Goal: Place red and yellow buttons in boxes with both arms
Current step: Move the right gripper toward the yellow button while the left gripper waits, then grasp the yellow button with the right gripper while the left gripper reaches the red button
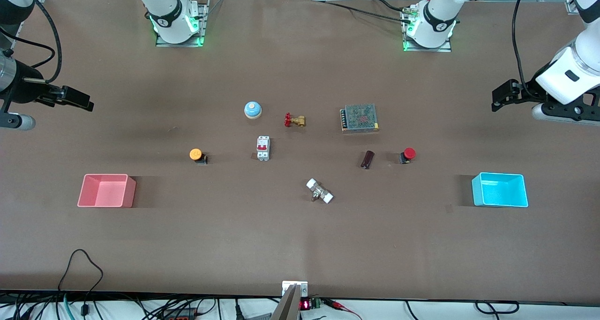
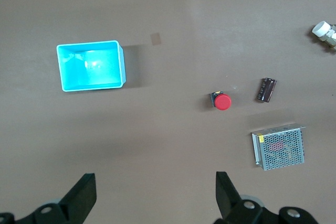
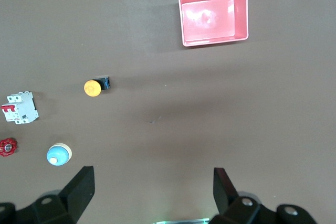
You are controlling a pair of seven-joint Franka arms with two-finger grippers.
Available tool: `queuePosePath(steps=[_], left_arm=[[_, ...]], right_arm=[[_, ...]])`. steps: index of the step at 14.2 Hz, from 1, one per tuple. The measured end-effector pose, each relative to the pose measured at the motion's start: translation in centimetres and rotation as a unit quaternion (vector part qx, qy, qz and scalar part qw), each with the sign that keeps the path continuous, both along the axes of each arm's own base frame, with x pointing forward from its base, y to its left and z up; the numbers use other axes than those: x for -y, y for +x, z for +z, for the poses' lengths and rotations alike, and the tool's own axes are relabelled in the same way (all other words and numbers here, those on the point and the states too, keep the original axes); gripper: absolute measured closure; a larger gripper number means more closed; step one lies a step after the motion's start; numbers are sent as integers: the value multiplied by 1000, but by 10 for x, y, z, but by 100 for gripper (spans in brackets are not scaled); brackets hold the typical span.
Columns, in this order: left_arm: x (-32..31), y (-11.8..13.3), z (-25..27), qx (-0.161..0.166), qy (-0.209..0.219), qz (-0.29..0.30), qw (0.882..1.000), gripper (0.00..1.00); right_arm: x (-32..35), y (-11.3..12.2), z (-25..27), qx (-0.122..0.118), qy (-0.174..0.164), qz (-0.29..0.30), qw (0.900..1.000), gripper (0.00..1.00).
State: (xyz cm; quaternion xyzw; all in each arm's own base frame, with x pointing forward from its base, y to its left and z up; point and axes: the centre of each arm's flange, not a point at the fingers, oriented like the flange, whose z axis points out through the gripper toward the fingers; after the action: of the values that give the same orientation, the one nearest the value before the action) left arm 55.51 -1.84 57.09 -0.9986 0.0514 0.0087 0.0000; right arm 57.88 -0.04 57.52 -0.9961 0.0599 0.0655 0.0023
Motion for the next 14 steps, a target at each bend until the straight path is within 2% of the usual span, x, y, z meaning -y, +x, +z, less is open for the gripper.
queuePosePath(steps=[7, 12, 14], left_arm=[[0, -1, -1, -4, 0, 0, 1000, 0], [1, -1, 0, -3, 0, -1, 1000, 0], [1, -1, 0, -4, 0, -1, 1000, 0]], right_arm=[[-7, 0, -2, -2, 1, 7, 1000, 0], [-33, 1, -33, -32, 5, 30, 999, 0], [-46, 2, -48, -35, 6, 41, 999, 0]])
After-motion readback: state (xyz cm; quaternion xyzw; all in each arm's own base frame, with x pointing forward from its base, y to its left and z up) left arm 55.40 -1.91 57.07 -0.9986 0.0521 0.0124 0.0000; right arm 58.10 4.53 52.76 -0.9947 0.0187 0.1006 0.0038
